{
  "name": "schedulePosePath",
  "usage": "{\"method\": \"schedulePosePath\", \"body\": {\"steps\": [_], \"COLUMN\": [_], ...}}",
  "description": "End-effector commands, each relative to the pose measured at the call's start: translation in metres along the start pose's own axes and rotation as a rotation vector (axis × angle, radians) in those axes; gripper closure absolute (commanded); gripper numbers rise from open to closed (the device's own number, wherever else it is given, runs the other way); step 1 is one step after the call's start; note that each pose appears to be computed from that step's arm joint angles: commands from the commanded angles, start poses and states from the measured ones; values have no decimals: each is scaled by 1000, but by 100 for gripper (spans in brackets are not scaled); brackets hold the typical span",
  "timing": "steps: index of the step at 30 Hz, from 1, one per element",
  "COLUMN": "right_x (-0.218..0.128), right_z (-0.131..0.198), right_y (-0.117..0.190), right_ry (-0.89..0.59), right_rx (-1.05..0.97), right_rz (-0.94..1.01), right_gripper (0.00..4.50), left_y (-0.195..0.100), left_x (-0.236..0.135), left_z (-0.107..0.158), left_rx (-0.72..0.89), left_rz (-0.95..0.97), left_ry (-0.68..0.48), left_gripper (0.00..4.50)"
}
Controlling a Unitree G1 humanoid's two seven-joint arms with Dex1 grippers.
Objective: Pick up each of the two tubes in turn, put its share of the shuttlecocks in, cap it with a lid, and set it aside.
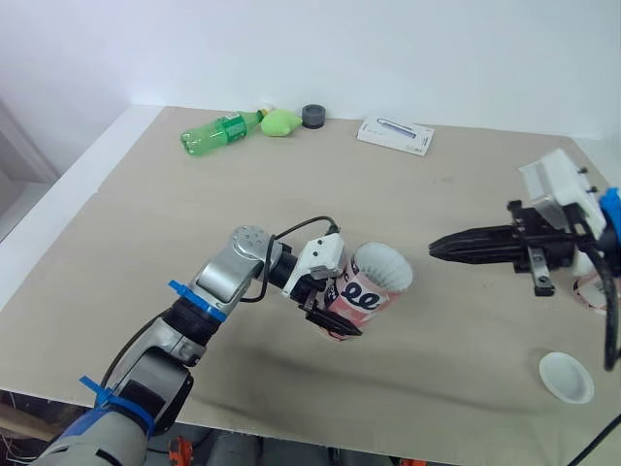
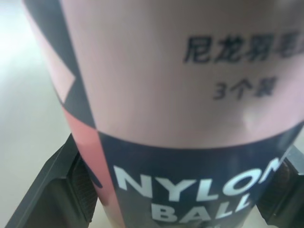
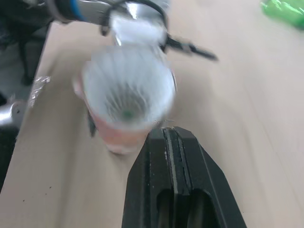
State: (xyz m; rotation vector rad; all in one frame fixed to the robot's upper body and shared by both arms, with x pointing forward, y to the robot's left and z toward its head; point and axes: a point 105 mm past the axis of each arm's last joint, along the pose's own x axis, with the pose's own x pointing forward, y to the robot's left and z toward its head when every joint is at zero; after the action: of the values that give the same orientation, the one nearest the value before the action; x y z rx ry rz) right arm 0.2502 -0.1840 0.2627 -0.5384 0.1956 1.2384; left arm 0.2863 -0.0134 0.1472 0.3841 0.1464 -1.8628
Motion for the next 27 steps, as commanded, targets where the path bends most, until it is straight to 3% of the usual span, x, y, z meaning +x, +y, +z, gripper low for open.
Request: {"method": "schedulePosePath", "body": {"steps": [1, 13, 27], "right_x": [-22, -17, -15], "right_z": [1, -57, -79], "right_y": [14, 36, 44], "right_ry": [-69, -144, -151], "right_rx": [59, 342, 434], "right_rz": [-155, -372, -459], "right_gripper": [440, 440, 440], "left_y": [0, 14, 15], "left_x": [-8, 9, 18], "left_z": [23, 9, -27], "left_rx": [91, 95, 104], "left_rz": [47, 128, 114], "left_ry": [-207, -315, -202], "left_gripper": [77, 77, 77]}}
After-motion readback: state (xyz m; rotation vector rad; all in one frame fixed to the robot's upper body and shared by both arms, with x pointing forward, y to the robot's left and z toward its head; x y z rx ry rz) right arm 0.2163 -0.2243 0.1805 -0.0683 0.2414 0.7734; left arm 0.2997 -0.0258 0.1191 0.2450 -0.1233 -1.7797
